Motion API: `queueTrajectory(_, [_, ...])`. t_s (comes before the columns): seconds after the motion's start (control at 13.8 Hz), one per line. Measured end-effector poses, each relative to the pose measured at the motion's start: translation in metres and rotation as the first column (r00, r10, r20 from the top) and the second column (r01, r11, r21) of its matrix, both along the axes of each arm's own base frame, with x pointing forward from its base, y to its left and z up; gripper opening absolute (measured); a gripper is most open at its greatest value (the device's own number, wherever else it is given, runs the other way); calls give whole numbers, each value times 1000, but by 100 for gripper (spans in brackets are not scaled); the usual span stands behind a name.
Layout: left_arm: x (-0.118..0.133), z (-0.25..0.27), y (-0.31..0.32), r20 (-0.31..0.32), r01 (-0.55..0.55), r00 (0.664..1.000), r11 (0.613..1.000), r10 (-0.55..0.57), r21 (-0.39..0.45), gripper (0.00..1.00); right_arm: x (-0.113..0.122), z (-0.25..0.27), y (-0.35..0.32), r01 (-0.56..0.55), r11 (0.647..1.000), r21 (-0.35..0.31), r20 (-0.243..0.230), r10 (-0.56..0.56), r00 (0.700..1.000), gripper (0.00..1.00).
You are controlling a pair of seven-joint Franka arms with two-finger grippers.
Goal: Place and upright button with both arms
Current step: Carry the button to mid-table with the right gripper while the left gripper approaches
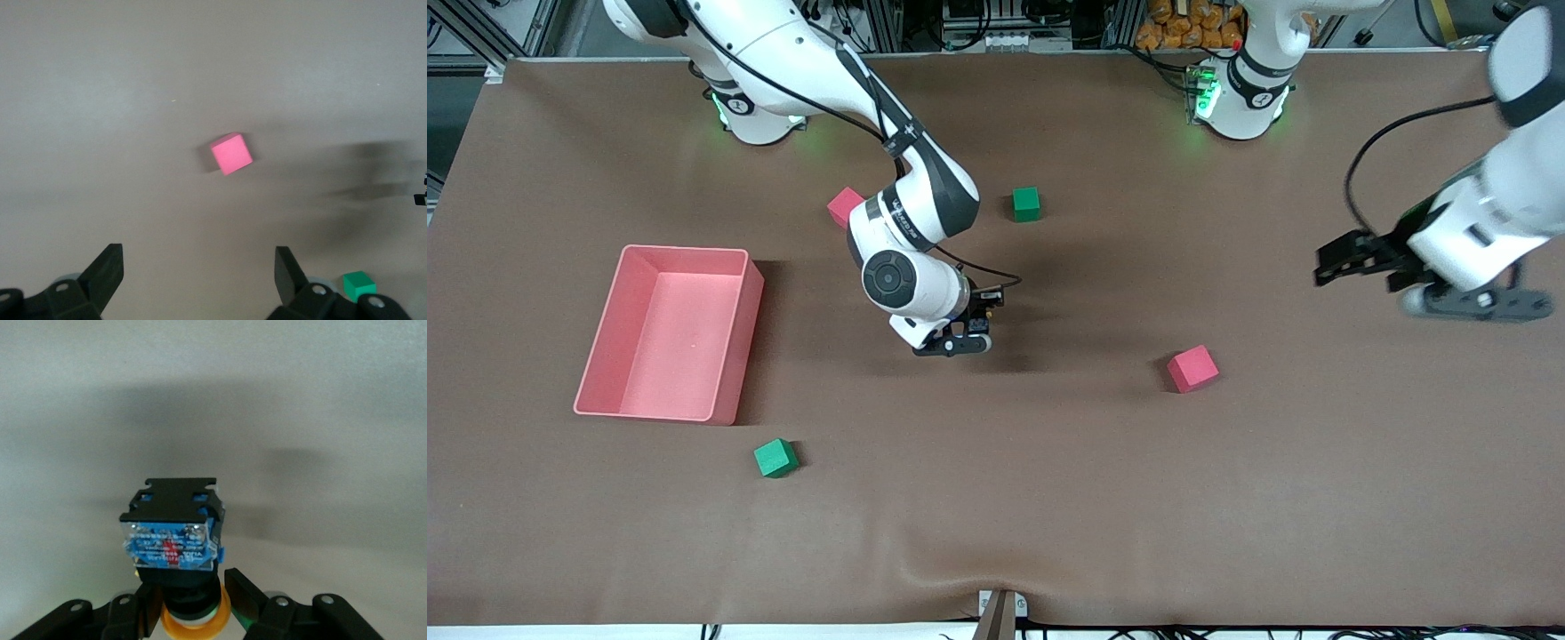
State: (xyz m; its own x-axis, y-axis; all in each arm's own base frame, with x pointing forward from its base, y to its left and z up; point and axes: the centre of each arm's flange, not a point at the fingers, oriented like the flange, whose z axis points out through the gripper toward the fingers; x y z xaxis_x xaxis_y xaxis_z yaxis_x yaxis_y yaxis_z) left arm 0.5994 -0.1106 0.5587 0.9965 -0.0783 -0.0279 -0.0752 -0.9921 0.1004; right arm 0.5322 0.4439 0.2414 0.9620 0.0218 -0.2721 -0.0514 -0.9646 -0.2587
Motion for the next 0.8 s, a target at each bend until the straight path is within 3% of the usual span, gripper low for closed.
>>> queueTrajectory(0.29, [22,-45,-17,-9,11,1000,1000,-11,-2,100,-5,-37,-1,27,999,-28,-45,-28,999,43])
queueTrajectory(0.51, [30,-62,-33,1,-41,999,999,41,-4,100,-12,-57,4,44,999,-25,-68,-45,997,43])
queueTrajectory(0.8, [30,-75,-75,16,-148,989,989,148,-11,100,-16,-70,10,50,998,-25,-57,-51,997,43])
